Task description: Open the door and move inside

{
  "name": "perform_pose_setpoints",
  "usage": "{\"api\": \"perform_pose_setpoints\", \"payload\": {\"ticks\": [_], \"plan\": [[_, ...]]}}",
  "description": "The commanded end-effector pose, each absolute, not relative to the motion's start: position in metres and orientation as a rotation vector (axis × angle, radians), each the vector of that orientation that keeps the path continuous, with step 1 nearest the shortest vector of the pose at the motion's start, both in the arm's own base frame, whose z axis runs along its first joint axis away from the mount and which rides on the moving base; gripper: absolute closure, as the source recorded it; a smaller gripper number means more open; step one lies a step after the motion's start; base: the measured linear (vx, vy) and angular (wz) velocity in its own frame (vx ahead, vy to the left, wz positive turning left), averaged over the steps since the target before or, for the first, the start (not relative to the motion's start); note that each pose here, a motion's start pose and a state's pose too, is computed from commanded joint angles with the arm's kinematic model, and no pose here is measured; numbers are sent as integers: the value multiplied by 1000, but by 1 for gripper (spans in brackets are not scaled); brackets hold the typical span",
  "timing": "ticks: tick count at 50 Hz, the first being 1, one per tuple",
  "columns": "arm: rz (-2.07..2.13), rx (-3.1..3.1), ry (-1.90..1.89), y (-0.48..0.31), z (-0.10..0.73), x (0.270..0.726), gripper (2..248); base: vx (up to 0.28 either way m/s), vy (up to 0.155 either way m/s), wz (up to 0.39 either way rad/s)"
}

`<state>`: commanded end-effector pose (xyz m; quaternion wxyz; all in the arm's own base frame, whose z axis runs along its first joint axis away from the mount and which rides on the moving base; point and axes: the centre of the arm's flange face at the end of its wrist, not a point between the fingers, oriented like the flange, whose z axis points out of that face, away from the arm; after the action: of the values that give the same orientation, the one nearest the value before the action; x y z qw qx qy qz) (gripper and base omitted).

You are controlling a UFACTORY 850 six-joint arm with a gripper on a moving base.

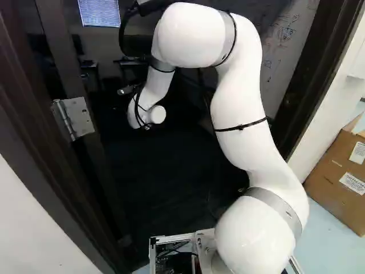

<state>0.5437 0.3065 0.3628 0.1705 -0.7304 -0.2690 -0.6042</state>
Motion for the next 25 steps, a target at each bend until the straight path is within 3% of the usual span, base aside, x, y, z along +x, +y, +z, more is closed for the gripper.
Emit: {"api": "perform_pose_setpoints", "payload": {"ticks": [25], "plan": [[-1734,-2154,-663,262,367,538,3,0,0,0]]}}
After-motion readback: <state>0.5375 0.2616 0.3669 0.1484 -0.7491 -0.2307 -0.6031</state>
